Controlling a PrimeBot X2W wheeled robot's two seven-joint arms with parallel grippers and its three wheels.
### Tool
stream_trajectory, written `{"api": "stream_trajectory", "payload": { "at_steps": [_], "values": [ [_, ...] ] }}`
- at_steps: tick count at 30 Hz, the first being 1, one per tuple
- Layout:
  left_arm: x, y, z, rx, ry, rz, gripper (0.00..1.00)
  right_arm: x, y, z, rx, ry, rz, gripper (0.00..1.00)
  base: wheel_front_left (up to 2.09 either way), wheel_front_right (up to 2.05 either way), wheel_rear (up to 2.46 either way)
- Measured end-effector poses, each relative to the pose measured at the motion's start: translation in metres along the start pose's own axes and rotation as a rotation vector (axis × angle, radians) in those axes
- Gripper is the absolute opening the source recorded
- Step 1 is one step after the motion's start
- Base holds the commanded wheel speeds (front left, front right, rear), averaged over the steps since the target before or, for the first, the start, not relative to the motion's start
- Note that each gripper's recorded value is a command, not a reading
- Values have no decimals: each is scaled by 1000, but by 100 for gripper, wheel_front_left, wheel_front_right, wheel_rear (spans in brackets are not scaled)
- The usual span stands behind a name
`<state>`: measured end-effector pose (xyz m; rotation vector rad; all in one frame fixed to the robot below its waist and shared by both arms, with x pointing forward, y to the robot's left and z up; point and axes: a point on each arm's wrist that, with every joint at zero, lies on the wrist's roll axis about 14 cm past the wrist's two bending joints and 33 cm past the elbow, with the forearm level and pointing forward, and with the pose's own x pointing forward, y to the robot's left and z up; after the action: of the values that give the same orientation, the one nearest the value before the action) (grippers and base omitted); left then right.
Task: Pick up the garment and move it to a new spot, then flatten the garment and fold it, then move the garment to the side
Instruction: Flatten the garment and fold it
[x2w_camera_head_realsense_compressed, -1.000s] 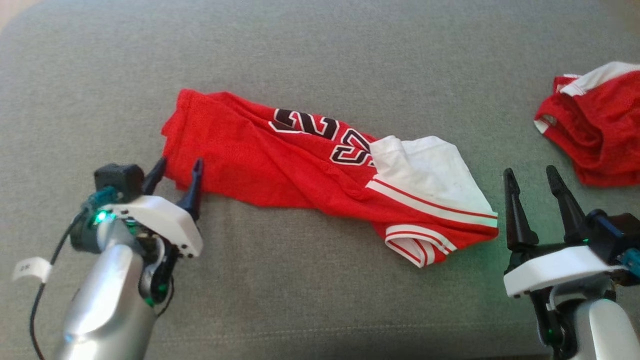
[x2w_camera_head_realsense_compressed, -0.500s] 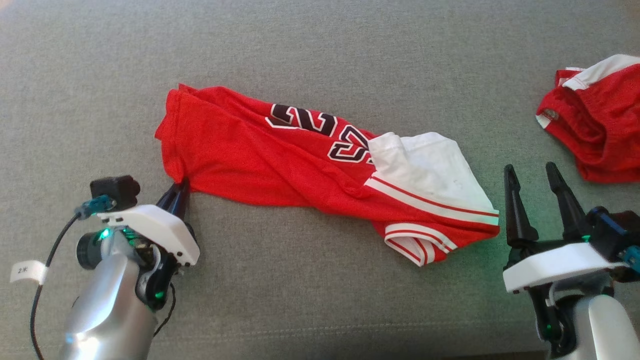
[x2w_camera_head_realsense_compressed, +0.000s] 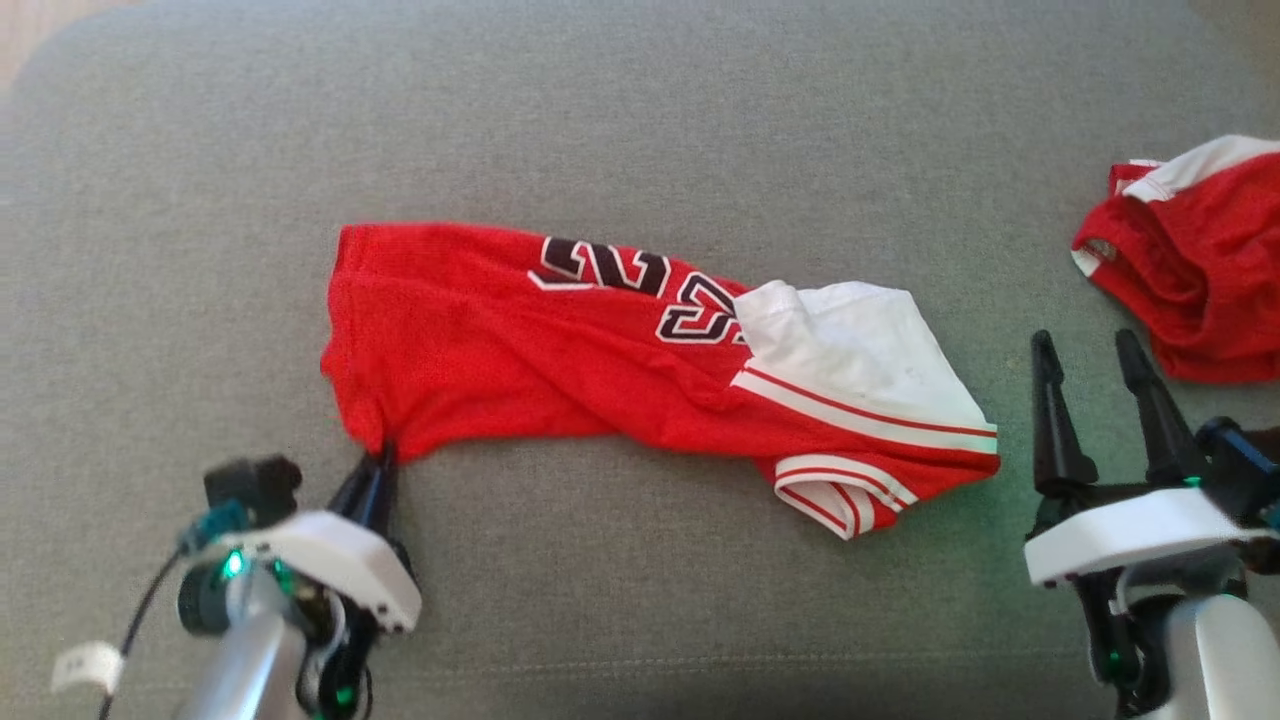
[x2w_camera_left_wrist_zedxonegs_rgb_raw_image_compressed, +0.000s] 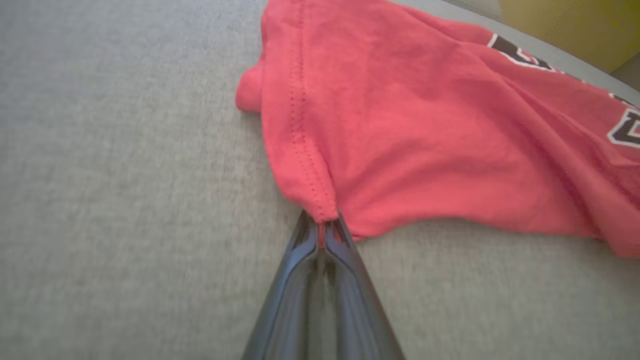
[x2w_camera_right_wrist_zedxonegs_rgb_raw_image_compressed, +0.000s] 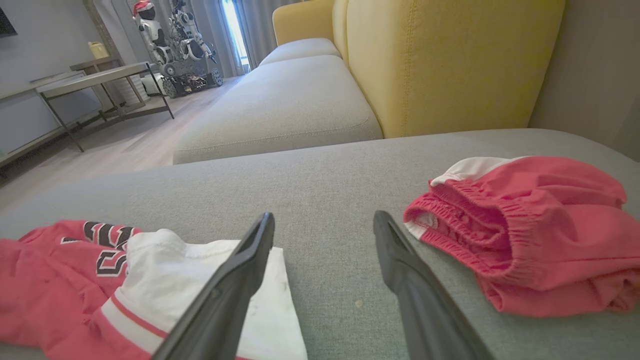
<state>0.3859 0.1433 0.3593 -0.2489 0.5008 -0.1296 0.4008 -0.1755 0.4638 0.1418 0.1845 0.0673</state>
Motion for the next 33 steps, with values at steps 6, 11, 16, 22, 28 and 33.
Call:
{"api": "stream_trajectory", "payload": {
  "at_steps": [6, 11, 16, 22, 28, 33],
  "values": [
    [-23, 0, -10, -34, 11, 31, 0, -5, -4, -5, 3, 24, -13, 100, 0, 0, 0],
    [-32, -2, -17, -60, 31, 32, 0, -9, -6, -6, 3, 31, -18, 100, 0, 0, 0],
    [-37, -5, -18, -79, 32, 31, 100, -11, -7, -3, 2, 22, -22, 100, 0, 0, 0],
    [-43, -6, 32, -14, -202, 59, 100, -12, 0, 6, -5, -3, -2, 100, 0, 0, 0],
    [-57, -6, 77, 58, -384, 82, 100, -12, 14, 16, -38, -25, 38, 100, 0, 0, 0],
    [-71, -9, 101, 125, -474, 89, 100, -15, 25, 21, -50, -37, 67, 100, 0, 0, 0]
  ]
}}
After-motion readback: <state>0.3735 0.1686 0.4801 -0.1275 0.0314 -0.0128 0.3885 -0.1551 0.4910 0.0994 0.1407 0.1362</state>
